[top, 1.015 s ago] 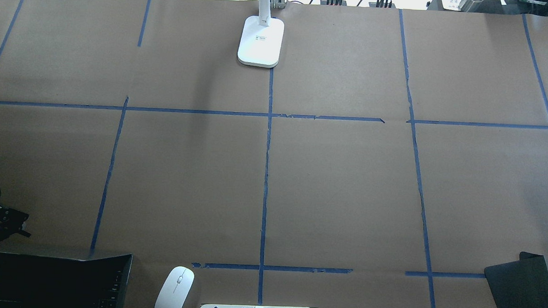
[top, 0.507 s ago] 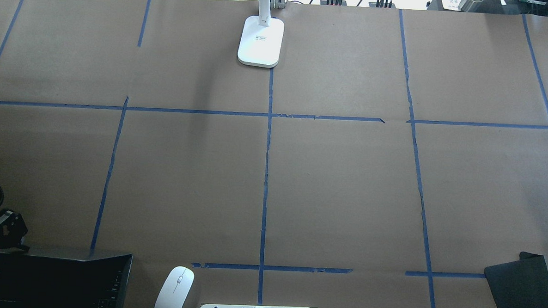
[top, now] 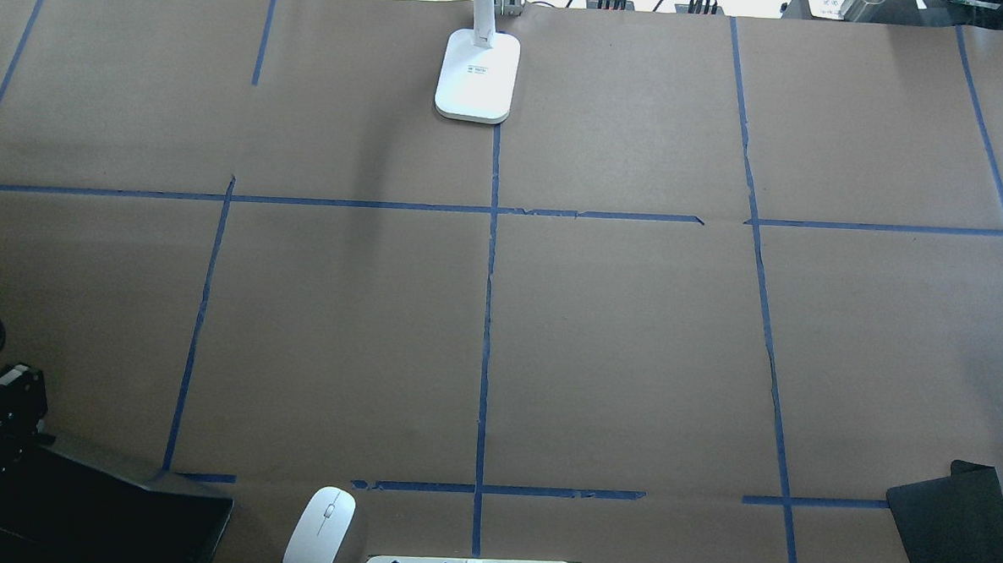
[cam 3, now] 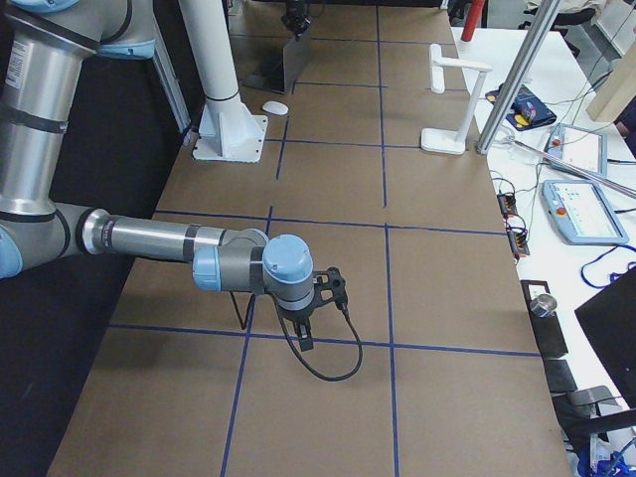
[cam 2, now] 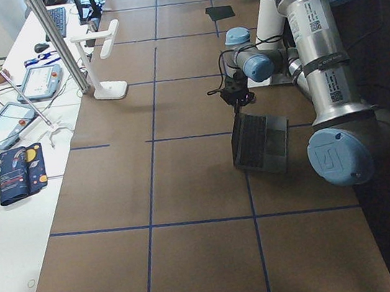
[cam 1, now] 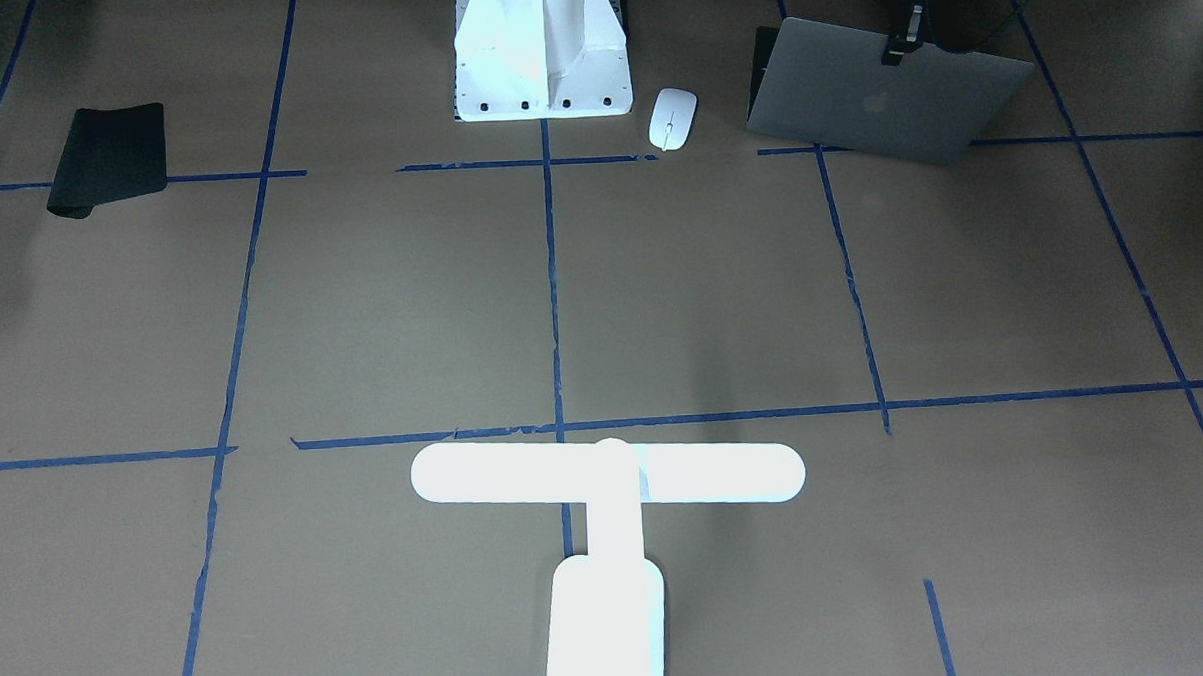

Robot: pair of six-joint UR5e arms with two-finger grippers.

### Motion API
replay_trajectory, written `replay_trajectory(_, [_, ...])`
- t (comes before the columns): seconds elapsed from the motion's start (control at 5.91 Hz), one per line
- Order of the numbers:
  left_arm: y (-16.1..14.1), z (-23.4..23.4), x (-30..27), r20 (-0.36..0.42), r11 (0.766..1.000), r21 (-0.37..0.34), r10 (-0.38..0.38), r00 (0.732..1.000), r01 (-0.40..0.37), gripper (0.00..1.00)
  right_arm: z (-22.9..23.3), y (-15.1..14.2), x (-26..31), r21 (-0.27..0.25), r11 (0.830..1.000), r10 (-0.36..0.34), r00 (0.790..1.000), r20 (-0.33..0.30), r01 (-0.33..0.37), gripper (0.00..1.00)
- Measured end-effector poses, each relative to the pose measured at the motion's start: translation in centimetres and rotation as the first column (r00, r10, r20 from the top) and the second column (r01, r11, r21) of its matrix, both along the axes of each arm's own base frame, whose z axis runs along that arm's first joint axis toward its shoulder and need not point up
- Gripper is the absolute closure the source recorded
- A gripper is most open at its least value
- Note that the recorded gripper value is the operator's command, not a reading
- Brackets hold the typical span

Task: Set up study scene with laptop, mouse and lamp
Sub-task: 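Lift the open grey laptop with the left gripper and carry it toward the lamp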

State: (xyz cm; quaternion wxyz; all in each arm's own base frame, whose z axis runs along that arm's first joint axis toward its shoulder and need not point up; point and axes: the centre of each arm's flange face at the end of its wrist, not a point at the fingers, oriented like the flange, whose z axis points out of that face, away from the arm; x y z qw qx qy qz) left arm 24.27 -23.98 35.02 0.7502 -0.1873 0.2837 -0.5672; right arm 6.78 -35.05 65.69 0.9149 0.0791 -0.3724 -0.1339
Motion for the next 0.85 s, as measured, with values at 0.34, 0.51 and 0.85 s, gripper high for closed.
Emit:
replay_trajectory(0.34, [-3.3,-2.2,-1.9,-0.041,0.993,0.053,-0.105,0.994,0.107,1.0,0.0,-0.1,0.0,-0.002,1.0,0.002,1.0,0.001,-0.002,0.0])
replay_trajectory(0.51, [-5.1,-3.9,-1.8,-0.062,0.988,0.084,-0.125,0.99,0.13,1.0,-0.1,-0.1,0.0,-0.002,1.0,0.003,1.0,0.001,-0.003,0.0])
replay_trajectory(0.85, [-9.9,-8.6,1.8,-0.084,0.98,0.114,-0.154,0.984,0.163,1.0,0.0,-0.1,0.0,-0.004,1.0,0.003,1.0,0.001,-0.003,0.0])
